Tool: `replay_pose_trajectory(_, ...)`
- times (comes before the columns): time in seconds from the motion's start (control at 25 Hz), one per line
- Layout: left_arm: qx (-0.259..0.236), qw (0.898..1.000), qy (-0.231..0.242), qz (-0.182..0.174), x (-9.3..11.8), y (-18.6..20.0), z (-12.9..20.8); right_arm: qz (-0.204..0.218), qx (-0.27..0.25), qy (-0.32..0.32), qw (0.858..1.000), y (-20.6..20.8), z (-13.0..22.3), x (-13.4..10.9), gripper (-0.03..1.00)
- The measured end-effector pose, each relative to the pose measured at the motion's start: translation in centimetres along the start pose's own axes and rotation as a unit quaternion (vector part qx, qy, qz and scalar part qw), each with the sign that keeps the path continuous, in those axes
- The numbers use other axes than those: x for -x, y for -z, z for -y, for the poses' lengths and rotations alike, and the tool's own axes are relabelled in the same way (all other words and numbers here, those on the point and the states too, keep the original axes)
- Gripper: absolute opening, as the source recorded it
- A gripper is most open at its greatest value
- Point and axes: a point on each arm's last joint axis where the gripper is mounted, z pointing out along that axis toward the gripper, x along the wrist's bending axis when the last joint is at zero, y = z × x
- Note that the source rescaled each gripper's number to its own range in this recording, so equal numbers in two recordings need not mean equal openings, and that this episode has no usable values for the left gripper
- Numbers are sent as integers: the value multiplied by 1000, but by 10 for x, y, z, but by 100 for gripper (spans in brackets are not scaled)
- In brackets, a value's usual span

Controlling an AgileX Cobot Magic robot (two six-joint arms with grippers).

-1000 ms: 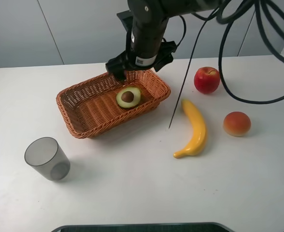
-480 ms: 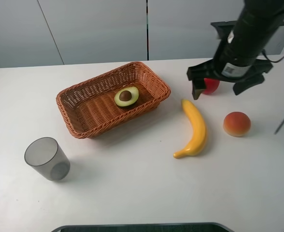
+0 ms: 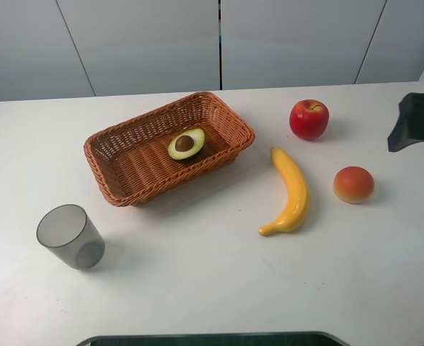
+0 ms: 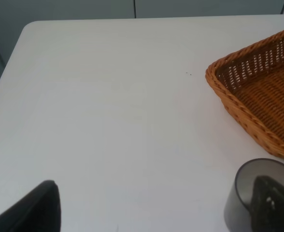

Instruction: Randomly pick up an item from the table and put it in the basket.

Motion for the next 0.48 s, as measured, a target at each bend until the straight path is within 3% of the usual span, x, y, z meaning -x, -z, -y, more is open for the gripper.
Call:
replay_pose_trajectory(0.32, 0, 1000, 0, 0, 0, 0, 0, -43, 123, 24, 991, 59, 45, 13, 100)
replay_pose_trajectory(0.48, 0, 1000, 0, 0, 0, 0, 0, -46, 157, 48, 985, 81, 70, 20, 100)
